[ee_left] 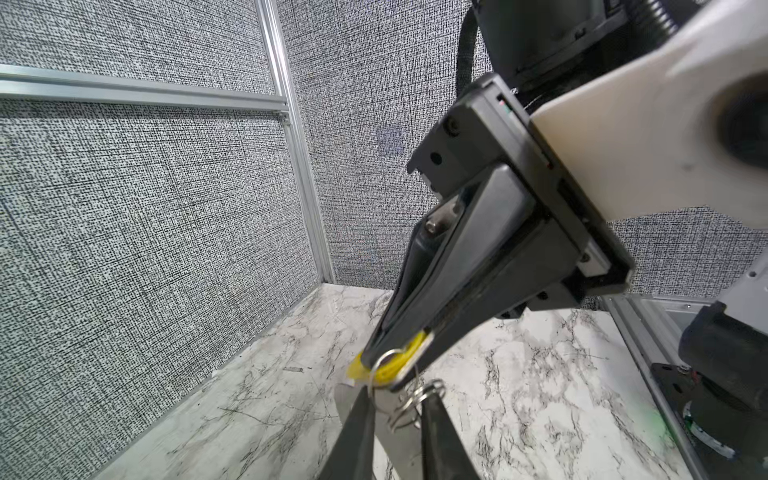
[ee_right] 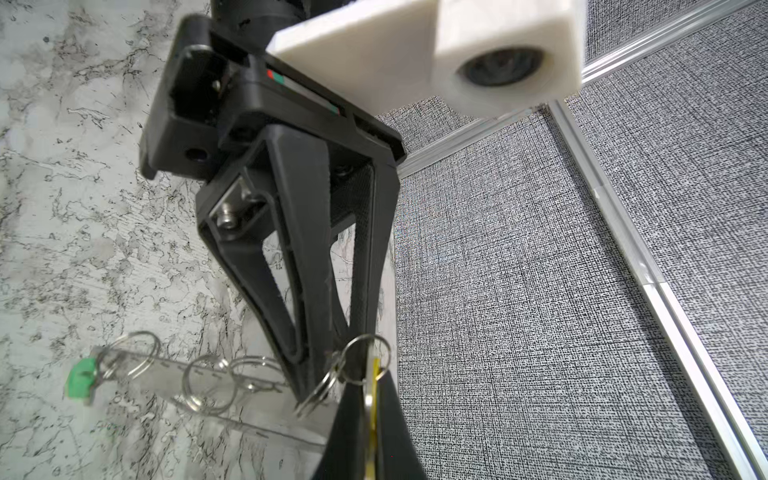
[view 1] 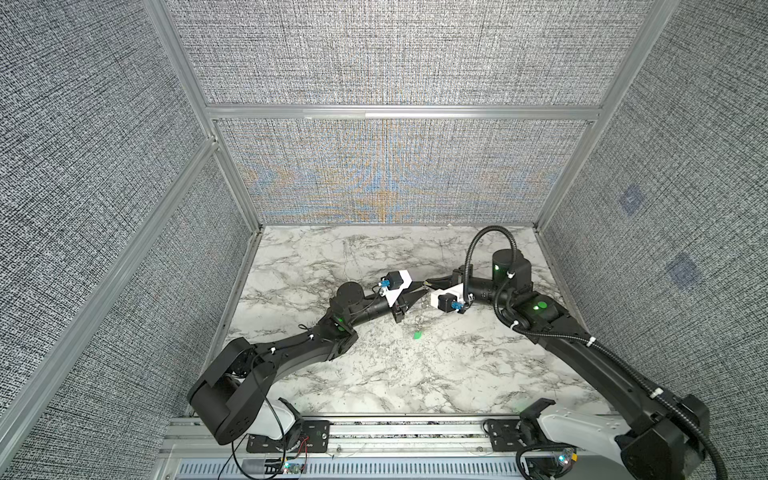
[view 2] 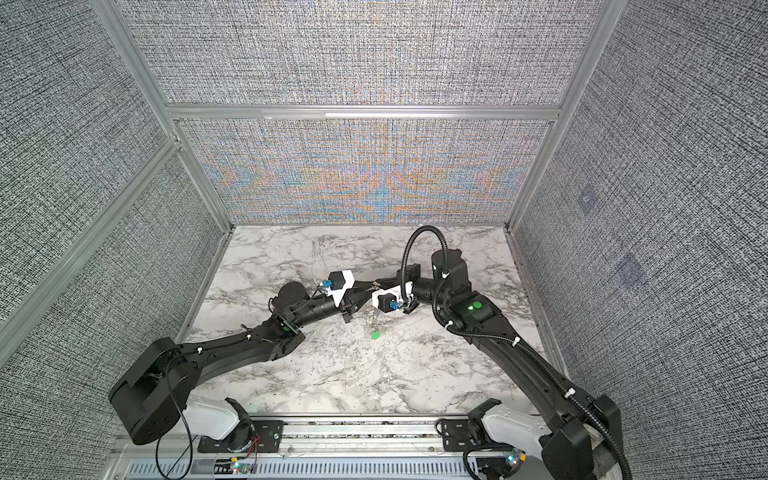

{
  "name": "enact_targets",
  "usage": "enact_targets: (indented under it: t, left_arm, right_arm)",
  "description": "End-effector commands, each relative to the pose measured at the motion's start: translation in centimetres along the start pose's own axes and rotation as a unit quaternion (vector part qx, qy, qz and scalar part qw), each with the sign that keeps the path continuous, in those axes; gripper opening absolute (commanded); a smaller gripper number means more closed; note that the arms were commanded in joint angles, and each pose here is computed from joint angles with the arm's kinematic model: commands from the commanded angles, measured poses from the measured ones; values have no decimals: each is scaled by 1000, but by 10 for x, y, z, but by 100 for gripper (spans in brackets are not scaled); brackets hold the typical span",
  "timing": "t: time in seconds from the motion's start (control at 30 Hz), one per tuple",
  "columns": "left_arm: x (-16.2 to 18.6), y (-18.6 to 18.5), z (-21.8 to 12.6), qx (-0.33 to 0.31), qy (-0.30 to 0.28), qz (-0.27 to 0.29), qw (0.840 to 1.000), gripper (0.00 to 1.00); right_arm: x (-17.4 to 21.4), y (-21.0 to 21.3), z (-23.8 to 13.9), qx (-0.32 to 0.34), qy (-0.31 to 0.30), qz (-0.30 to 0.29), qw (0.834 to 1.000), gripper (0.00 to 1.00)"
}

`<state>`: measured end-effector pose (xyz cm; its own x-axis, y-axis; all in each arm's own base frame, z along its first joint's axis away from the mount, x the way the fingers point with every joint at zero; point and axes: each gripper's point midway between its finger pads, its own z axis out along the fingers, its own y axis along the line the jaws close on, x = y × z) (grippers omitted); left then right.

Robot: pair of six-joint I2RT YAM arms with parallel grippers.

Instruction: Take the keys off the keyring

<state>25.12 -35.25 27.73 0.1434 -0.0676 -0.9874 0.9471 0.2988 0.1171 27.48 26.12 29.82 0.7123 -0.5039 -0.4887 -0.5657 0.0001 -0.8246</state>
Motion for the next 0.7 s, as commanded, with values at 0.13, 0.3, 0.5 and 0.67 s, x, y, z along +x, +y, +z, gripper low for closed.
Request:
enact_targets:
  t: [0.13, 0.3, 0.5, 0.67]
  left_arm:
    - [-10, 3, -1, -9, -24, 5, 1000, 15]
    - [-7, 3, -1, -10, -18, 6, 1000, 10]
    - [-3, 0, 0, 0, -7, 10, 1000, 5]
    - [-2, 0, 2, 4, -1, 12, 1000, 3]
  right_arm:
    - [-5, -6, 2, 10, -15, -3, 1000, 0]
    - [-4, -12, 3, 25, -13, 2, 1000, 0]
    - [-1, -18, 3, 38, -9, 9, 999, 0]
    - [1, -24, 4, 55, -5, 18, 998, 0]
